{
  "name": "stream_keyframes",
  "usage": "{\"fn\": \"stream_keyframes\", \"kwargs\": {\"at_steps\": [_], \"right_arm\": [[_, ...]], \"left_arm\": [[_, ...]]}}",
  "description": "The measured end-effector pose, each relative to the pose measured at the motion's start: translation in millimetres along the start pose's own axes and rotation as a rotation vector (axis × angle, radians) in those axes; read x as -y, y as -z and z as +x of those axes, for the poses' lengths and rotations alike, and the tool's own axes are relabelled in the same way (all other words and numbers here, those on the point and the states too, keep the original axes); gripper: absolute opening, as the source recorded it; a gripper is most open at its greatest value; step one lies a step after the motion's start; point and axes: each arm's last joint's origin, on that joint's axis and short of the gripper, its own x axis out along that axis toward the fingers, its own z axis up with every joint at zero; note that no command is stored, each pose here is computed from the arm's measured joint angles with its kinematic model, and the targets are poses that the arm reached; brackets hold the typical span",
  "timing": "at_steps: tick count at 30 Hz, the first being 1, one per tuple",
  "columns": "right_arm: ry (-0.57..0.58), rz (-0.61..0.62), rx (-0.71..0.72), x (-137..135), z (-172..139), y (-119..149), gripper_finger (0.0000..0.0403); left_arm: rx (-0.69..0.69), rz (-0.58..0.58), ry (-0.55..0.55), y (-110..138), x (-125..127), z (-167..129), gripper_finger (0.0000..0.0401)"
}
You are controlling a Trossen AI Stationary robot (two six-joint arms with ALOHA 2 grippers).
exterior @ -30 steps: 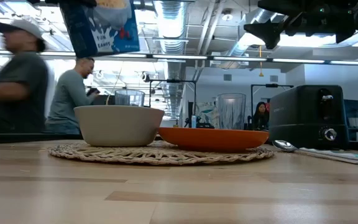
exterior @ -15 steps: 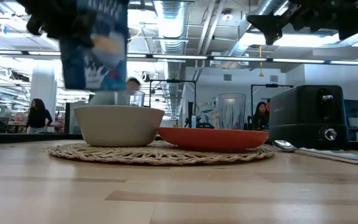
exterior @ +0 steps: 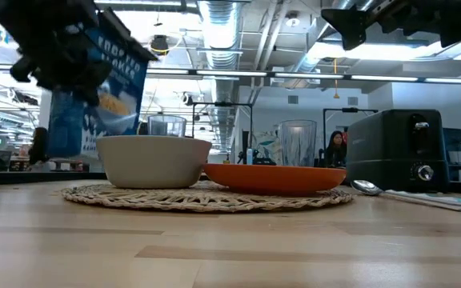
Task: Arrange a breakfast setting
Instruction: Pour the cereal into the gray bowl
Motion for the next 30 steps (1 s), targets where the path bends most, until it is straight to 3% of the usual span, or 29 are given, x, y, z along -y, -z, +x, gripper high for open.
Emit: {"fn": "stream_keyframes", "kwargs": {"at_steps": [7,12,25,30], "right_arm": [[-0.024,-0.009,0.003,-4.4,1.3,-0.3,0.0388],[-0.029,-0.012,0.012,-5.4,1.6,-1.3,0.0388],[-0.012,-0.011,0.013,-4.6,2.2,-1.0,0.0388],[-0.01,0.005,-0.002,-2.8,7.7,2.9,0.0388]], "left_arm": [[-0.017,-0.011,-0.053,34.9,-4.3,16.6,0.0188],[-0.001,-0.018,-0.058,43.6,-4.8,21.0,0.0196],[-0.118,-0.007,0.019,30.1,0.3,13.3,0.0323],[-0.184,0.002,0.072,23.6,3.2,9.1,0.0349]]}}
